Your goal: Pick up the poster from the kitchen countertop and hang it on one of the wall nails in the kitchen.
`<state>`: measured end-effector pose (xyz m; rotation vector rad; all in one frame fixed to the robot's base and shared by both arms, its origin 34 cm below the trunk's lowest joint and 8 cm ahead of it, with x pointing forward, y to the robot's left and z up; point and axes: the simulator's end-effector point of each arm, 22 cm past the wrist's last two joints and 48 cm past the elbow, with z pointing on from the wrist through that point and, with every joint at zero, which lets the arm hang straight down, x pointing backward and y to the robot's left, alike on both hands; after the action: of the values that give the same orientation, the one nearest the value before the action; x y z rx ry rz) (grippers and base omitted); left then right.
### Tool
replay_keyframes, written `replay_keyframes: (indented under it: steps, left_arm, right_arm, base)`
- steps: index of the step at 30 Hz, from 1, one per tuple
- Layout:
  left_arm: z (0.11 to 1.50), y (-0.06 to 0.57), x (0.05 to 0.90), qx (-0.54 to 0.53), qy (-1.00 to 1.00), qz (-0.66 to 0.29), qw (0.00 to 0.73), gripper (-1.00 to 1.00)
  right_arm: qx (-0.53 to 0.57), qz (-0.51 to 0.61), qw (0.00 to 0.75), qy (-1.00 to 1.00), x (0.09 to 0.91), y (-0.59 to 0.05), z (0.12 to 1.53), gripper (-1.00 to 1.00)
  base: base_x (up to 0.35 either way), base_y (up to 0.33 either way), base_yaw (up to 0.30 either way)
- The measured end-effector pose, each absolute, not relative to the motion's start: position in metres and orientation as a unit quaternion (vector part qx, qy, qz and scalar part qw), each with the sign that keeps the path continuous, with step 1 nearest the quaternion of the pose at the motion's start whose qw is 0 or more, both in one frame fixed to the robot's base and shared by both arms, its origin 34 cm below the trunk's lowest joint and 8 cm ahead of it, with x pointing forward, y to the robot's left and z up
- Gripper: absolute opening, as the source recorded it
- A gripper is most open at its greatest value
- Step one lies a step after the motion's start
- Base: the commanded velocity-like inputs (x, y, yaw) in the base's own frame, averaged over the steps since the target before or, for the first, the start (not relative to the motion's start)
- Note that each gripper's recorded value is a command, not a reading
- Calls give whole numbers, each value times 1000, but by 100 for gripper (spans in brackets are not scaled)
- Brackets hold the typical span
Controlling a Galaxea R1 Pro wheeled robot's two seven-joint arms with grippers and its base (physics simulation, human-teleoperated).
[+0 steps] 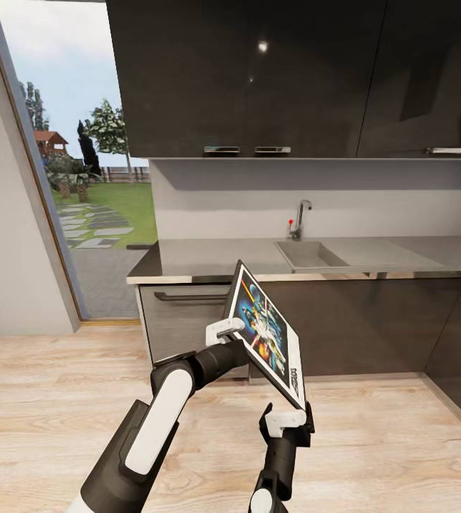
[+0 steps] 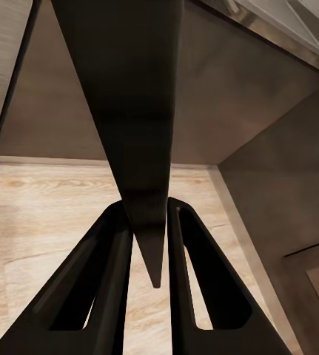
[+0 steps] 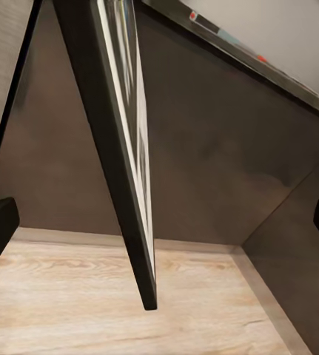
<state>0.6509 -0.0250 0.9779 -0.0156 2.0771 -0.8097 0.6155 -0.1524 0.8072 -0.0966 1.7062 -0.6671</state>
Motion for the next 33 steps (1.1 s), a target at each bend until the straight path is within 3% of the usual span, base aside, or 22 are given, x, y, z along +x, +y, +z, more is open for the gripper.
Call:
replay_keyframes:
  steps: [33]
  left_arm:
    - [978,-25,651,-6,836,-327,440,-100]
  right_arm:
    - [-58,-293,598,744,617,-153,795,100]
  base:
    - [0,0,0]
